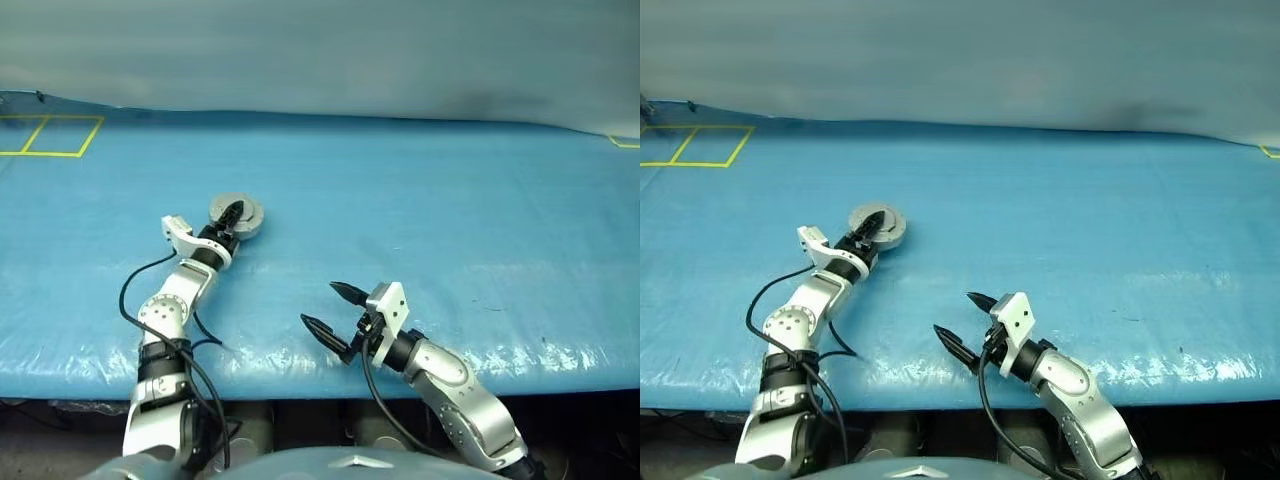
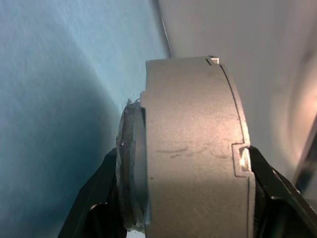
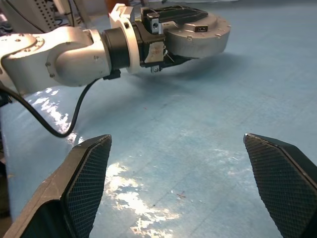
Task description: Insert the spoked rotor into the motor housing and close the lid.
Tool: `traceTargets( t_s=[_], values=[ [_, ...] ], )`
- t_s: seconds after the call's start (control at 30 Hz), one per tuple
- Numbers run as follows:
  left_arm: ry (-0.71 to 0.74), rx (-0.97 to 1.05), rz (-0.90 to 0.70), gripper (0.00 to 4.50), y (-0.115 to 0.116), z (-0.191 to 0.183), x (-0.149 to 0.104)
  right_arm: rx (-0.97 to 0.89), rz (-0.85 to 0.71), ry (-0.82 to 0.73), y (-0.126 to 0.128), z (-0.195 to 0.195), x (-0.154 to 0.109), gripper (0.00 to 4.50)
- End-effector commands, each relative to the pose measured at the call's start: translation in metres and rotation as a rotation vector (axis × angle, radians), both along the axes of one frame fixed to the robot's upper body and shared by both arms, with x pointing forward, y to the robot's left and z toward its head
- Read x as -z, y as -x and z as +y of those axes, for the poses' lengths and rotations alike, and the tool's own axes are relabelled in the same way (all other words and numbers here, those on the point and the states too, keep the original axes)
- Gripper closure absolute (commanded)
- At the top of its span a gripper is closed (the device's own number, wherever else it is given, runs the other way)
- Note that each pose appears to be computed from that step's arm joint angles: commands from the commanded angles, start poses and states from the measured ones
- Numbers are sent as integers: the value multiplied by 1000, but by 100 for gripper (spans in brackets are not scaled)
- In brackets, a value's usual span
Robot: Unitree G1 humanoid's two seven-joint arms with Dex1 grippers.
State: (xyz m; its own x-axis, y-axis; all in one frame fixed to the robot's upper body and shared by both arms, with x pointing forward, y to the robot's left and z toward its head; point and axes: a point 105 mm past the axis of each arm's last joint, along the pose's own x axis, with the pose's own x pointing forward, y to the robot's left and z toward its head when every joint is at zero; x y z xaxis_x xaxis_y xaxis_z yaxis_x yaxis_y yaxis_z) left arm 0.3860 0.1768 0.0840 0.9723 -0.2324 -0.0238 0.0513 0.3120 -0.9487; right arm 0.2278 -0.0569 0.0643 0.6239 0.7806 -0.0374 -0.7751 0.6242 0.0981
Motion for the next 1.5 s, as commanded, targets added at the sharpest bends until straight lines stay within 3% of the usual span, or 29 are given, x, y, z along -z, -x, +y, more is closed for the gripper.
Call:
traceTargets(
  t_s=[0.03,0.27,0.57,0.7,0.77,0.8,1.07,1.23,1.5],
  values=[
    [-32,-31,-101,205,-27,9,-33,42,-91,37,-4,-4,-4,0],
    [-54,-26,-19,205,-61,0,-30,73,-117,91,-7,-5,4,0],
    [-99,23,92,205,-63,-14,-4,81,-109,114,-5,-3,8,0],
    [-105,19,146,76,-53,-3,11,84,-106,119,-7,-2,9,0],
    [-123,32,163,13,-46,2,18,82,-103,121,-7,-1,10,0],
    [-126,35,180,3,-40,6,23,80,-100,121,-7,0,10,0],
    [-193,114,264,3,25,24,43,66,-55,65,-7,4,9,0],
    [-219,206,211,3,65,15,33,61,-55,69,-11,0,8,0],
    [-847,188,-102,3,106,1,14,157,-77,31,-27,-17,-2,0]
  ],
)
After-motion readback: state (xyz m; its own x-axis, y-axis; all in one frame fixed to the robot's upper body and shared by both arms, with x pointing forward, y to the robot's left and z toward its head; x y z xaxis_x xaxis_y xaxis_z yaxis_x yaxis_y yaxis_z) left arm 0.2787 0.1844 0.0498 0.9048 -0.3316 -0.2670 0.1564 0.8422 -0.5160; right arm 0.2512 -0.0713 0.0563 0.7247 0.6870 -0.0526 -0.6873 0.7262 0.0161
